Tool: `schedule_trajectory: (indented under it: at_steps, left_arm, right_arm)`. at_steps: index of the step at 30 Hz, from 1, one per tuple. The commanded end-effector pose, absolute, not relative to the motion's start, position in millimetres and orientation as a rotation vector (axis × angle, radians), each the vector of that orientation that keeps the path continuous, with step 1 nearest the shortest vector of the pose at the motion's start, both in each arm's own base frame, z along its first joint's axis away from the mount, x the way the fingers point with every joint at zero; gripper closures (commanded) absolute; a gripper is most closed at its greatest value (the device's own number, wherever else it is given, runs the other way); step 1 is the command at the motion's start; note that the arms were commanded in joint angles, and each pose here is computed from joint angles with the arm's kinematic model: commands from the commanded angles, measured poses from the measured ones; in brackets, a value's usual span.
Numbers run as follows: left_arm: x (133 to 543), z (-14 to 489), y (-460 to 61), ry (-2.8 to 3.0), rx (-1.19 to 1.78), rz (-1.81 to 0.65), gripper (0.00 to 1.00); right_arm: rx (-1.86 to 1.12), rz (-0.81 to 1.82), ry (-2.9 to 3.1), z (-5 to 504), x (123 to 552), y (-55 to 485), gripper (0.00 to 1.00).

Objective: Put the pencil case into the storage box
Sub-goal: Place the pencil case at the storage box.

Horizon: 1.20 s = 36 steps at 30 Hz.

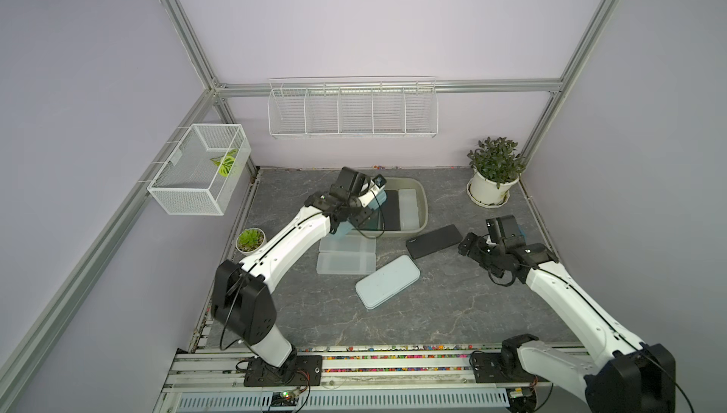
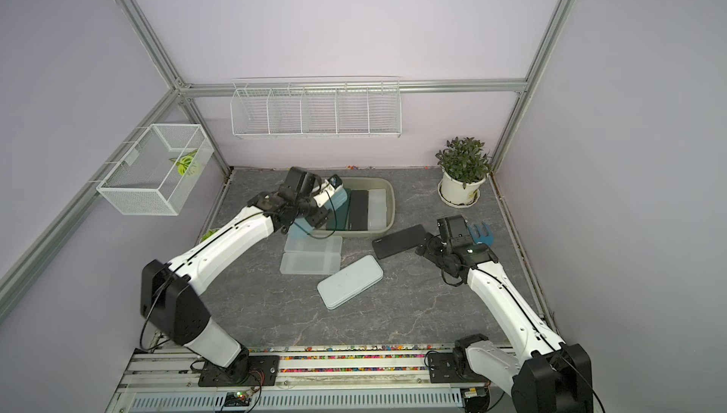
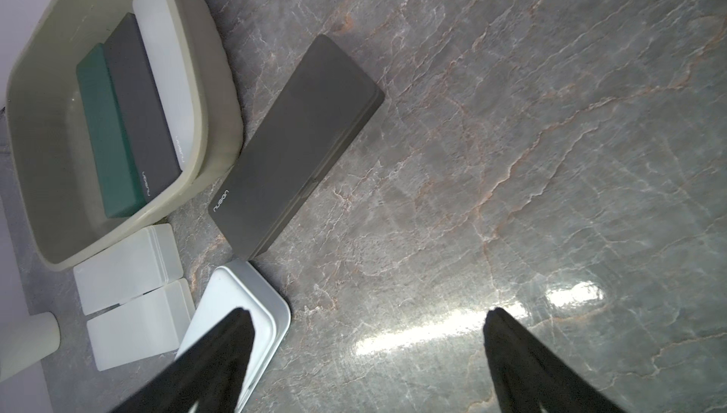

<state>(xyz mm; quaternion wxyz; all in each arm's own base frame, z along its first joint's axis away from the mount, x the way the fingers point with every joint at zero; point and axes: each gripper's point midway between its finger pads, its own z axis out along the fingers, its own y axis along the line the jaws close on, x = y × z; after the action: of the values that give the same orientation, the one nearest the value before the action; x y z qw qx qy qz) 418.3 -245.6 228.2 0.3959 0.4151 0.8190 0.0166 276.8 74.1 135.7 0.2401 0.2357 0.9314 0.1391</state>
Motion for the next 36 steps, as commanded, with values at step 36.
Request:
schedule_trajectory:
  at_steps: [36]
  left_arm:
    - [532.0, 64.4, -195.6, 2.655, 0.294, 0.32, 0.29]
  right_arm:
    - [0.575, 0.373, 2.646, 130.2, 300.9, 95.6, 0.04]
